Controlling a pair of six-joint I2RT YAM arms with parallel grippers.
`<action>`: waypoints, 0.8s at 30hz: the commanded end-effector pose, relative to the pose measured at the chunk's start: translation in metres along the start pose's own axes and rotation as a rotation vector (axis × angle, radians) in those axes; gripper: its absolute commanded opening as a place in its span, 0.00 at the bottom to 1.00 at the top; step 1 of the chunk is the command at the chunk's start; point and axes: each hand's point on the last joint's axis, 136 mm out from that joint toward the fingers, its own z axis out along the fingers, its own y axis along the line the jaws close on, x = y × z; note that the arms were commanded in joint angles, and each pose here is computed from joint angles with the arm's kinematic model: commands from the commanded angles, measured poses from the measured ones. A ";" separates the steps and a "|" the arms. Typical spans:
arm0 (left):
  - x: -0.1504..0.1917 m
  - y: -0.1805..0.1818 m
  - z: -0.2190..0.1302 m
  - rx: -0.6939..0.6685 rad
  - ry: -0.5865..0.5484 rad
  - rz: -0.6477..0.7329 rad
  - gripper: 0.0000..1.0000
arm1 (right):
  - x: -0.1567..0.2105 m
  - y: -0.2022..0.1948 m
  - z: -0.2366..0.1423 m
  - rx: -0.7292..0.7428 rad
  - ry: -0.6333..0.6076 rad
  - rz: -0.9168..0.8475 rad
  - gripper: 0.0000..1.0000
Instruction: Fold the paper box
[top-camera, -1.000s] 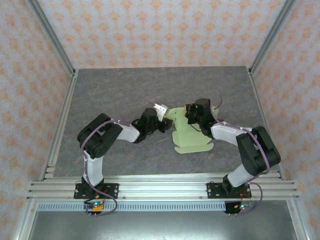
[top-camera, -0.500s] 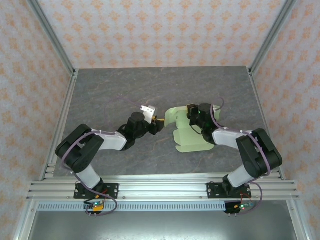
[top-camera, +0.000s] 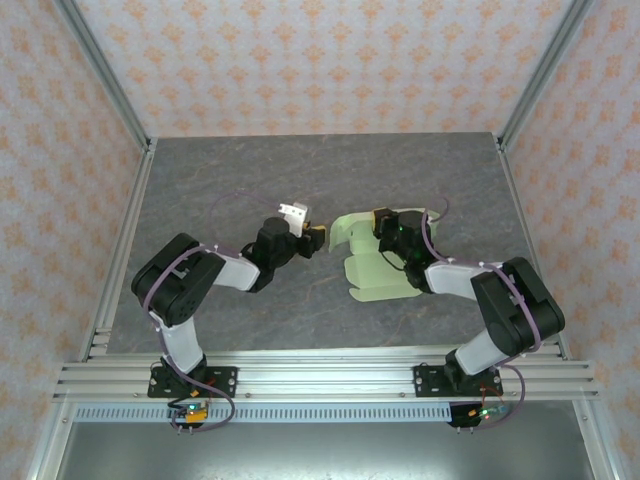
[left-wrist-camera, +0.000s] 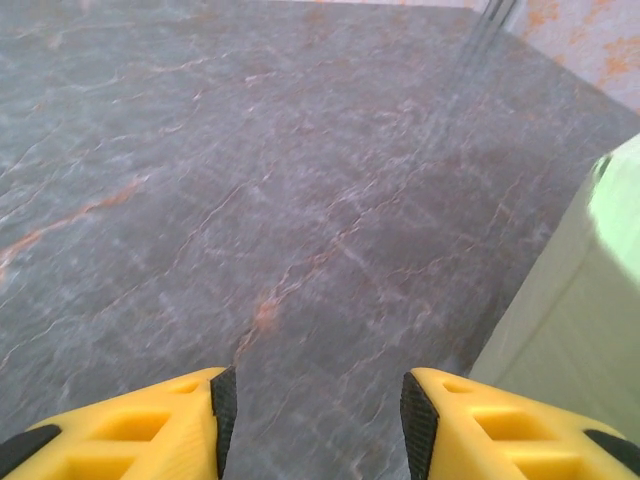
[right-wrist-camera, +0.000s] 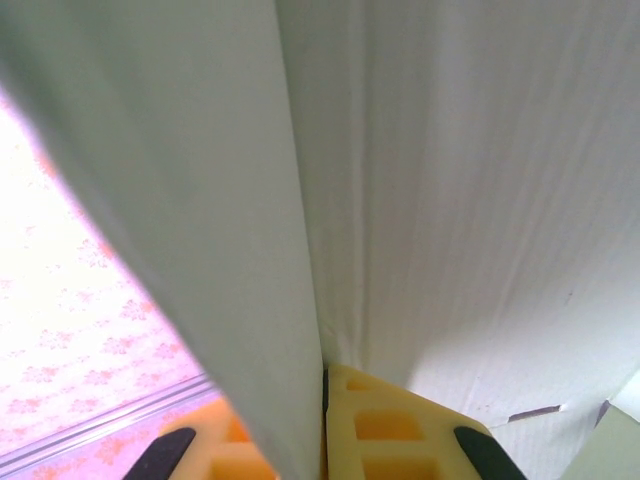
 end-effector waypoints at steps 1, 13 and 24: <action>-0.015 -0.025 0.004 0.086 -0.053 0.058 0.49 | 0.007 0.005 -0.001 -0.040 0.021 -0.029 0.09; -0.002 -0.065 0.011 0.194 -0.007 0.085 0.48 | 0.014 0.004 0.011 -0.118 0.052 -0.108 0.08; 0.007 -0.079 0.019 0.234 0.045 0.096 0.49 | 0.013 -0.003 0.016 -0.134 0.056 -0.110 0.08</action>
